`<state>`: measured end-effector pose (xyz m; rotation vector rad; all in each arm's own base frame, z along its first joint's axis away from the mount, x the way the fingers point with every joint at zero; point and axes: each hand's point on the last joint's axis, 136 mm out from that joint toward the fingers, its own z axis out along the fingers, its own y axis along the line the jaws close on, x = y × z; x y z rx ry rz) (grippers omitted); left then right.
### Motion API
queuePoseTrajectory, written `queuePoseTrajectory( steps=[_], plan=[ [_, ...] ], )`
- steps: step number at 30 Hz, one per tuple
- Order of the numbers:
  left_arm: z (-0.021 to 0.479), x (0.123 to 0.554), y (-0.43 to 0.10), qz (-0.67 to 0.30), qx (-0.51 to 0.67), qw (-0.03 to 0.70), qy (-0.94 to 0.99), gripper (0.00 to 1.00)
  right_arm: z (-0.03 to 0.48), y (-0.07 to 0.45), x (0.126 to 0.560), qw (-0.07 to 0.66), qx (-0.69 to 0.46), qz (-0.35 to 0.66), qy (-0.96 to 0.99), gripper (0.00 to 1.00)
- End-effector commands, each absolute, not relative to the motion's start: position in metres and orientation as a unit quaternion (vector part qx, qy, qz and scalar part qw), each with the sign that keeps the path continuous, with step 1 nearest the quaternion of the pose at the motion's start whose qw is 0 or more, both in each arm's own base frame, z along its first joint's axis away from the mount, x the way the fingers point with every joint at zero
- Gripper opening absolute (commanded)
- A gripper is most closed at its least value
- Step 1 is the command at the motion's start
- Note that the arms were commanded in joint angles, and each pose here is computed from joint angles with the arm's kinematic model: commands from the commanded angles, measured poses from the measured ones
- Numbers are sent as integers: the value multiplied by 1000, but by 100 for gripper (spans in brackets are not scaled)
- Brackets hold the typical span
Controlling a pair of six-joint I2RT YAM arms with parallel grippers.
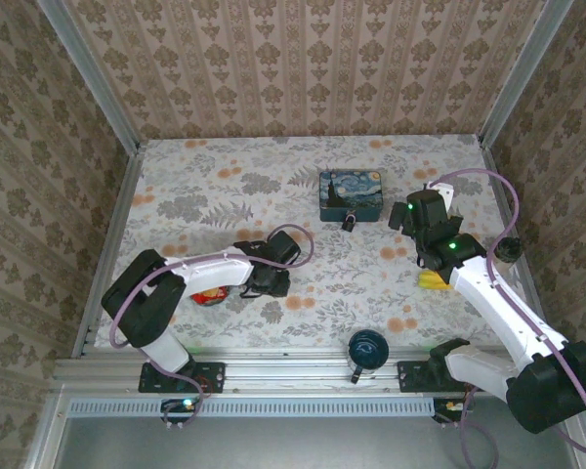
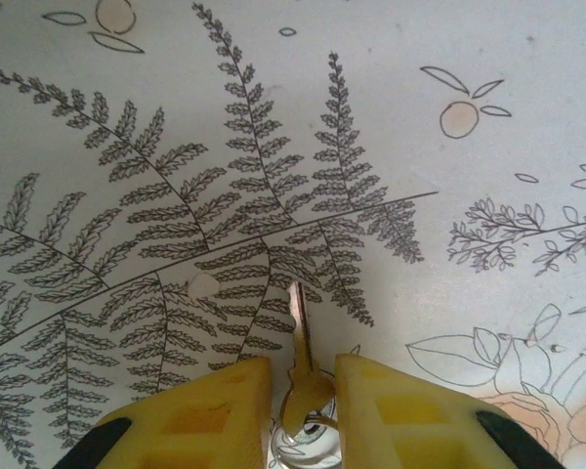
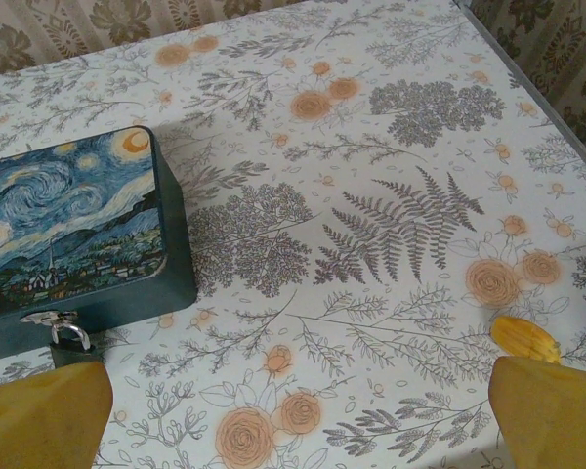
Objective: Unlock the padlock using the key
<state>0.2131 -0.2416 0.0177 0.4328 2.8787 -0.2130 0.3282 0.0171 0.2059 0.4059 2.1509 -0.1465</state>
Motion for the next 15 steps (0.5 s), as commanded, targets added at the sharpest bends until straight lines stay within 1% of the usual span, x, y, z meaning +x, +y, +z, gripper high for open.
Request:
queuePoseTrajectory(
  steps=[1,4,6,9,14,15],
  plan=[
    [7,203,-235,-68,138,83,985,24,216,18,328,471,172,-52,864,100],
    [3,202,-234,-63,139,78,985,22,216,17,328,473,172,-51,863,100],
    [3,204,-234,-60,140,79,985,16,217,17,328,475,173,-50,861,100],
    [3,207,-237,-62,140,82,985,9,218,17,327,477,174,-49,860,100],
    [10,209,-240,-73,135,94,984,0,218,18,325,475,172,-48,862,100],
    [12,210,-240,-76,132,98,983,0,218,19,325,474,170,-45,863,100]
  ],
)
